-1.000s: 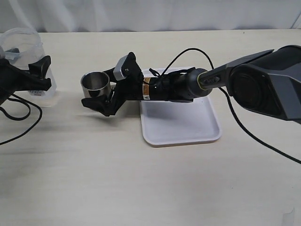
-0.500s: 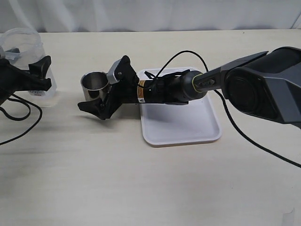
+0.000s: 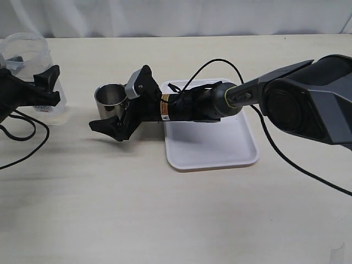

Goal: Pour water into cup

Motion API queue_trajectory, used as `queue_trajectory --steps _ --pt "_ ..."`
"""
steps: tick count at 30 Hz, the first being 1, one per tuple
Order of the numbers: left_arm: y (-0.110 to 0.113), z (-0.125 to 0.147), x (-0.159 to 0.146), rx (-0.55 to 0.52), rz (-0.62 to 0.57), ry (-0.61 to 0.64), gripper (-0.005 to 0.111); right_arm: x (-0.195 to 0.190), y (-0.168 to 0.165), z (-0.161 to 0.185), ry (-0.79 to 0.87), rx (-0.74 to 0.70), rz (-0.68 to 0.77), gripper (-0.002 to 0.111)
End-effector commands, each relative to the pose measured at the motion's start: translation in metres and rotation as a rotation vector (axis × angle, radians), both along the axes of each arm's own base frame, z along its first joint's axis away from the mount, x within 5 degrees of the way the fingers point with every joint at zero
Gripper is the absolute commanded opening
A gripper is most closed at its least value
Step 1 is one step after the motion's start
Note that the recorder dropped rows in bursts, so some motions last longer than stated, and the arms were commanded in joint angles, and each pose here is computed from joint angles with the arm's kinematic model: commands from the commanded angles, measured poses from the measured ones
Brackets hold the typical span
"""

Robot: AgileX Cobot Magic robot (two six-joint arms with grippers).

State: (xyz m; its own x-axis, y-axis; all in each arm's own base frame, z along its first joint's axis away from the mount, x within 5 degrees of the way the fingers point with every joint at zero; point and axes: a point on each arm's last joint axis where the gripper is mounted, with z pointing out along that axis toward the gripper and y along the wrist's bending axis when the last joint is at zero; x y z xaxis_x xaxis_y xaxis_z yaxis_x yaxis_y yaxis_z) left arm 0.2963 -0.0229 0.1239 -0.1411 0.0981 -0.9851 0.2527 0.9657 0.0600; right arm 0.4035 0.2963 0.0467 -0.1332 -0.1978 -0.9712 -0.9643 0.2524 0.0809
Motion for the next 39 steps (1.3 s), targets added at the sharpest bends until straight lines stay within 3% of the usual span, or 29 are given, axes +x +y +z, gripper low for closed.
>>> queue_trajectory --steps 1,32,36,39 --pt "-0.0017 0.0051 0.0024 -0.015 -0.013 -0.047 0.0 0.0001 0.0007 0.0008 -0.011 0.006 0.012 0.108" --pt "-0.0022 0.005 0.0022 -0.014 -0.019 -0.047 0.0 0.003 -0.0009 -0.0026 -0.02 -0.037 -0.019 0.108" --pt "-0.0022 0.005 0.0022 -0.014 -0.019 -0.047 0.0 0.0033 -0.001 -0.0024 -0.018 -0.034 -0.023 0.093" --pt "-0.0022 0.005 0.0022 -0.014 -0.019 -0.047 0.0 0.0055 -0.0013 -0.0014 -0.008 -0.019 -0.051 0.069"
